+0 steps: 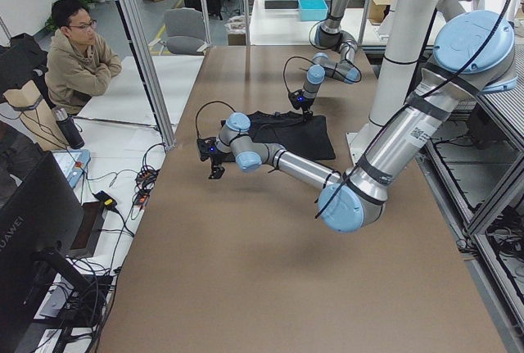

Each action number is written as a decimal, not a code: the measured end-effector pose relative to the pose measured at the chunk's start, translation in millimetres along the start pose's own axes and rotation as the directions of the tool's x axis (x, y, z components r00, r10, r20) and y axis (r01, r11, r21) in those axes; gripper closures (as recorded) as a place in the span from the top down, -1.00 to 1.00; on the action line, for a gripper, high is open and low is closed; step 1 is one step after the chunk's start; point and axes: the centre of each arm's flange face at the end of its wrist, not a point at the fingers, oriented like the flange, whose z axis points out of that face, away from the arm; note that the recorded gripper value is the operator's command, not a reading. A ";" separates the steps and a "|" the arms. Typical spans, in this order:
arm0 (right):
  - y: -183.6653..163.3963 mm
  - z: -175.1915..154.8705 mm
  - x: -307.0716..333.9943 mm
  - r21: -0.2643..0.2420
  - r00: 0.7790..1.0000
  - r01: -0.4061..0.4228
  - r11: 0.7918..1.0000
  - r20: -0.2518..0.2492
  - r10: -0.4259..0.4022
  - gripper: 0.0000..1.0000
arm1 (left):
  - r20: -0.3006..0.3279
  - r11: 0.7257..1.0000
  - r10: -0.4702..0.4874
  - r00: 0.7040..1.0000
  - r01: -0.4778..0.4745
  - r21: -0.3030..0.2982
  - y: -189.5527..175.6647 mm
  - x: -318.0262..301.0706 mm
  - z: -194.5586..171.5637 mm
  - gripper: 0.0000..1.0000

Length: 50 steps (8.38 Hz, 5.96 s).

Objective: Fold clothes

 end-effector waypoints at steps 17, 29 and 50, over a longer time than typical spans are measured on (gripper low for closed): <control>-66.5 11.2 83.1 -0.011 0.990 0.137 0.991 -0.027 -0.137 0.89 | -0.013 1.000 -0.001 1.000 0.000 -0.006 8.0 -1.1 -5.1 1.00; -65.9 49.1 35.7 -0.059 0.997 0.068 0.996 -0.028 -0.070 0.89 | -0.016 1.000 -0.004 1.000 0.004 -0.011 12.3 -1.1 -6.1 1.00; -196.1 56.1 56.1 0.006 0.998 0.044 0.999 -0.035 -0.044 0.89 | -0.030 1.000 -0.018 0.999 0.018 -0.006 18.0 3.9 -12.0 1.00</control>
